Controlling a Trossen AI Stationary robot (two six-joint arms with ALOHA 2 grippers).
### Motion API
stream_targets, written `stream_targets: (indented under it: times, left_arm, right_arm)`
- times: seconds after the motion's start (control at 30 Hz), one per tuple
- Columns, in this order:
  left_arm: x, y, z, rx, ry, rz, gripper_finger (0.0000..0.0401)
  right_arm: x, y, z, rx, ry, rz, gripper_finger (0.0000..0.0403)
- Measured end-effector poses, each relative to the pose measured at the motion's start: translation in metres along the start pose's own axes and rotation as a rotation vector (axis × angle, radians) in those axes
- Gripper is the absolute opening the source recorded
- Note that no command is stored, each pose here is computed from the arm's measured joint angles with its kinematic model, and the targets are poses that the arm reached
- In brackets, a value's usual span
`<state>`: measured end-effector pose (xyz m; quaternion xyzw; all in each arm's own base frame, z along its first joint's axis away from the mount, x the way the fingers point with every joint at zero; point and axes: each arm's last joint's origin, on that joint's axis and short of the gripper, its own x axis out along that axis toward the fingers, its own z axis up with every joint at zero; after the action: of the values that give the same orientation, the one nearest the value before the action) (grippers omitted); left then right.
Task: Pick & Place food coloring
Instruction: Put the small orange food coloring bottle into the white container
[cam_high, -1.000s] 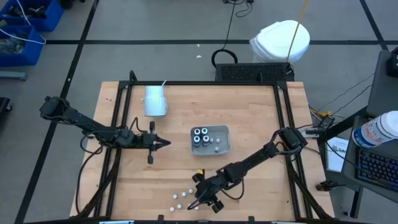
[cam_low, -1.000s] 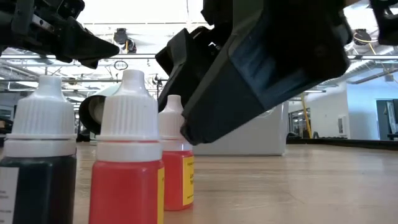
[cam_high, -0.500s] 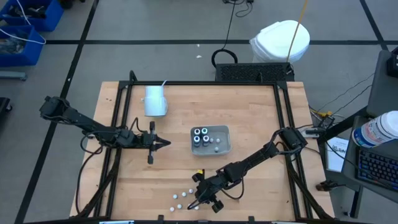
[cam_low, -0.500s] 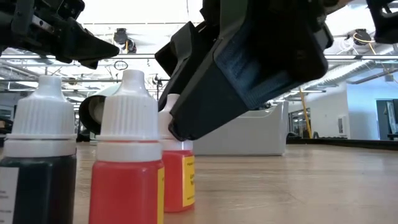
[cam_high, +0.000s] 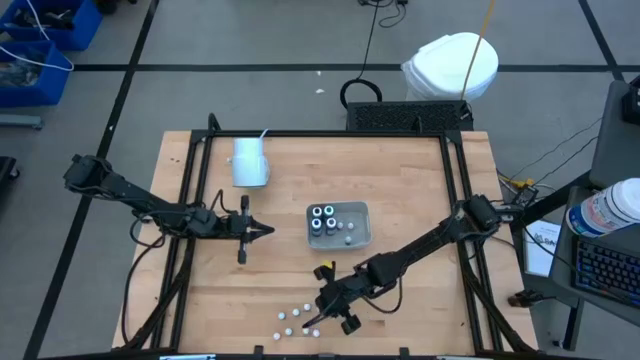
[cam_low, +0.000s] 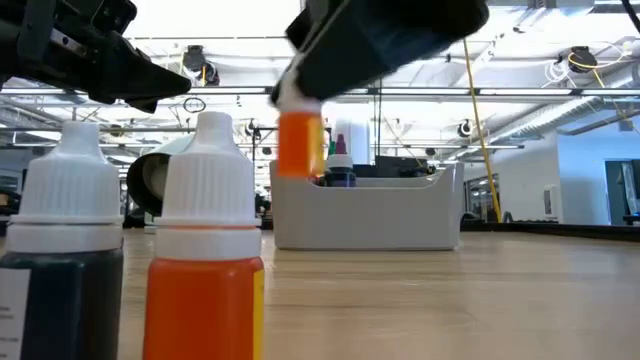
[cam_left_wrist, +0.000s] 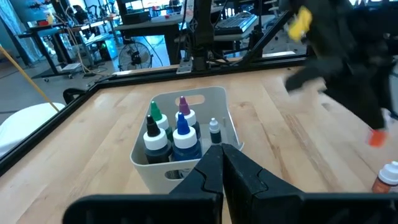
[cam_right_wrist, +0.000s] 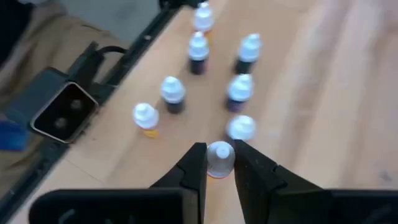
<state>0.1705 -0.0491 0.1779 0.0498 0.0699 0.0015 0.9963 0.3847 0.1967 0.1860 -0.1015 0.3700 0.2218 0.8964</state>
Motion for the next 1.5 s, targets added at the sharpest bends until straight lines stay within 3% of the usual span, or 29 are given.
stream_targets:
  times: [0.3,0.47,0.7,0.8,0.97,1.27,1.5]
  left_arm:
    - [0.0,0.0,-0.001,0.003,0.006,0.0,0.0008]
    - [0.0,0.0,-0.001,0.003,0.007,0.0,0.0008]
    - [0.0,0.0,-0.001,0.003,0.006,0.0,0.0008]
    - [0.0,0.0,-0.001,0.003,0.006,0.0,0.0008]
    - [0.0,0.0,-0.001,0.002,0.006,0.0,0.0008]
    - [0.0,0.0,-0.001,0.0,0.005,0.0,0.0008]
    - [0.0,0.0,-0.001,-0.002,0.005,0.0,0.0008]
  right_arm:
    - [-0.062,-0.002,0.008,-0.108,-0.116,-0.035,0.0051]
    - [-0.104,-0.013,-0.003,-0.061,-0.261,-0.083,0.0049]
    - [-0.146,-0.033,-0.034,0.132,-0.315,-0.421,0.0049]
    - [-0.152,-0.04,-0.052,0.196,-0.299,-0.503,0.0048]
    - [-0.149,-0.05,-0.073,0.239,-0.261,-0.533,0.0048]
    - [-0.145,-0.057,-0.078,0.244,-0.24,-0.552,0.0048]
    - [-0.146,-0.069,-0.083,0.322,-0.222,-0.603,0.0049]
